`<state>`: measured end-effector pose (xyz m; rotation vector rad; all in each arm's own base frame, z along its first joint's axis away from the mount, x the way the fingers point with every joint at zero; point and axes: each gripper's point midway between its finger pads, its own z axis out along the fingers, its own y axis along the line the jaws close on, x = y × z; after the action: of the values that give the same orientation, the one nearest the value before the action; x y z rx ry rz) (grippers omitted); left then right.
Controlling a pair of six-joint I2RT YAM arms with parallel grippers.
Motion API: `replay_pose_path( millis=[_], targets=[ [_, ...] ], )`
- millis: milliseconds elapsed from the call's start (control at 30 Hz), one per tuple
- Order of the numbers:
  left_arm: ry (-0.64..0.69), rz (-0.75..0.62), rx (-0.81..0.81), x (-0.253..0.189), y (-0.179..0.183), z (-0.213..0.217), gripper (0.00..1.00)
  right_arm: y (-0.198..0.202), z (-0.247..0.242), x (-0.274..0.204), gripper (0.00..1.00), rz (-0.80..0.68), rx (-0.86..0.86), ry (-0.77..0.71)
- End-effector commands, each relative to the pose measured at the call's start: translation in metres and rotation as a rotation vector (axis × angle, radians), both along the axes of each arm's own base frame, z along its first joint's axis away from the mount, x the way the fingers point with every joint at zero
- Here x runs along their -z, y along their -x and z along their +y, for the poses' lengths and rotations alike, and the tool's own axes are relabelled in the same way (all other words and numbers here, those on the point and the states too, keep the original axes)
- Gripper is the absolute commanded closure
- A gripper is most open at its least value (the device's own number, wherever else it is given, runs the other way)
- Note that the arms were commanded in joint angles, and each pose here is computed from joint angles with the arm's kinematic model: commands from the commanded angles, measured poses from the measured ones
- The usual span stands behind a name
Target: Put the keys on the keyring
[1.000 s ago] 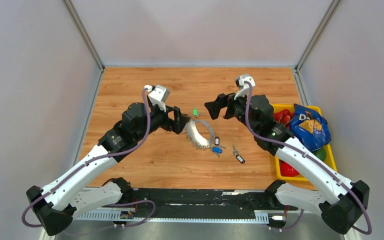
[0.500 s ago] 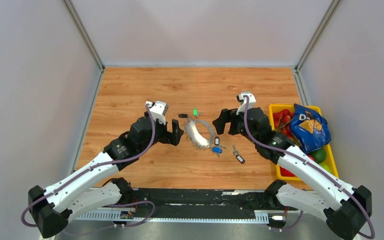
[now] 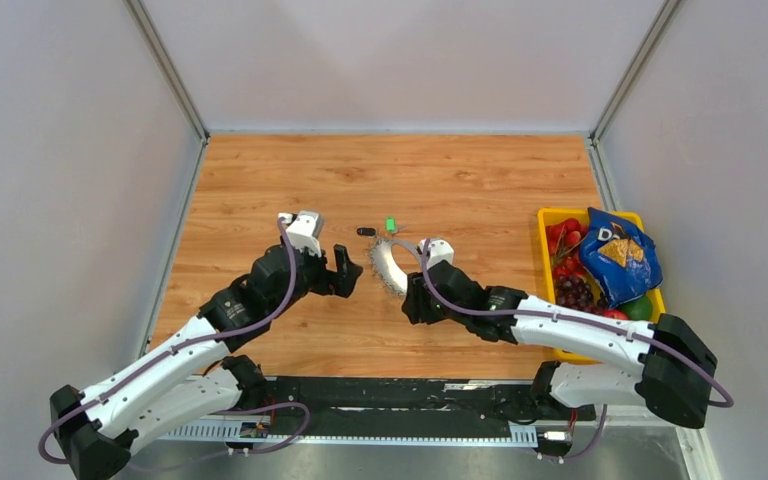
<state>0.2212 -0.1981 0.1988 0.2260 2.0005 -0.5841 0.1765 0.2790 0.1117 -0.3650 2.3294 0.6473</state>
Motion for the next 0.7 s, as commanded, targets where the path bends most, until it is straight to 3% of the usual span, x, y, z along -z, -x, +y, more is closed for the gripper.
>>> replay_pose_path(
  millis=[0, 200, 667],
  targets=[
    [0.027, -0.003, -0.006, -0.001, 0.004, 0.002, 0.00, -0.013, -0.002, 0.007, 0.59, -0.007, 0.163, -0.032],
    [0.024, -0.004, -0.005, 0.002, 0.006, 0.005, 0.00, -0.023, 0.009, 0.025, 0.71, 0.014, 0.221, -0.011],
    [0.024, -0.011, -0.003, 0.003, 0.012, 0.011, 0.00, -0.048, 0.018, 0.050, 0.70, -0.012, 0.315, 0.085]
  ],
)
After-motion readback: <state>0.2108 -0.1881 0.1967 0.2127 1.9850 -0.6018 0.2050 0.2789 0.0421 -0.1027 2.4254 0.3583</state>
